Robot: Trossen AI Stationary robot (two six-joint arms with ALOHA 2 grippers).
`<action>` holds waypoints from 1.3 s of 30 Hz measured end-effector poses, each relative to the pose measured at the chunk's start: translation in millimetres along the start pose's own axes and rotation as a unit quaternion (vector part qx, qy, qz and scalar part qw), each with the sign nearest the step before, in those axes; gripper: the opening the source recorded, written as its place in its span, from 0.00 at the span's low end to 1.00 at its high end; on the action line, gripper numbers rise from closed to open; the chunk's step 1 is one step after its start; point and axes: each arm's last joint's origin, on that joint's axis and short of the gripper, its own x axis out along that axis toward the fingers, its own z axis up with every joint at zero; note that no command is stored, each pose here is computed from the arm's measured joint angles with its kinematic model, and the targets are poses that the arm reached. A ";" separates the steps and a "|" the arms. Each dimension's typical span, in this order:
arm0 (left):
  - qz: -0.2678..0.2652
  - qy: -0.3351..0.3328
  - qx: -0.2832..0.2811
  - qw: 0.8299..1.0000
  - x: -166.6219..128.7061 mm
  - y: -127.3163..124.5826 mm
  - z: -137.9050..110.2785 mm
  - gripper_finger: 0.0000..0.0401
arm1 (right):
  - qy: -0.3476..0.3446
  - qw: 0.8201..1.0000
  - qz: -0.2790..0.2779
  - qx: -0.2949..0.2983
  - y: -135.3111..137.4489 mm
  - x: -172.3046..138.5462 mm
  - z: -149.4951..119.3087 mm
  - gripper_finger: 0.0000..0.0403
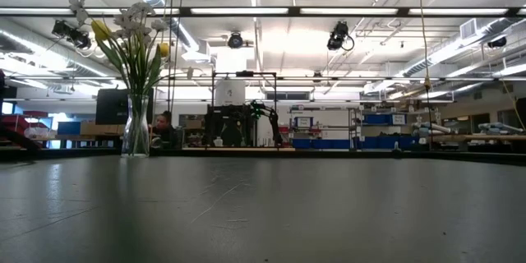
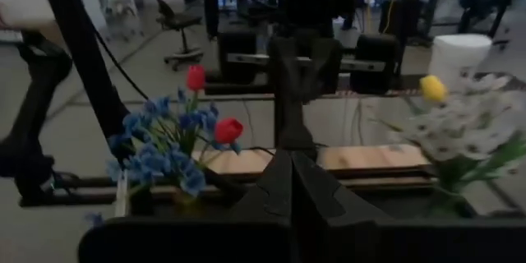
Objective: Sort flowers into vase by color
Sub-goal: Return to Home Position
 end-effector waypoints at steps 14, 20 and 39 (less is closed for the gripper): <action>0.050 0.015 -0.056 0.997 -35.9 6.7 -23.4 0.01 | -0.014 0.999 -0.005 -0.044 -17.2 -79.8 -14.6 0.01; 0.067 0.010 -0.040 0.997 -53.0 3.4 -52.4 0.01 | -0.094 0.995 -0.028 -0.017 -24.3 -109.5 -53.2 0.01; 0.056 -0.041 -0.061 0.996 -40.7 10.2 -130.6 0.00 | -0.186 0.976 -0.076 0.086 -39.9 -143.4 -193.2 0.01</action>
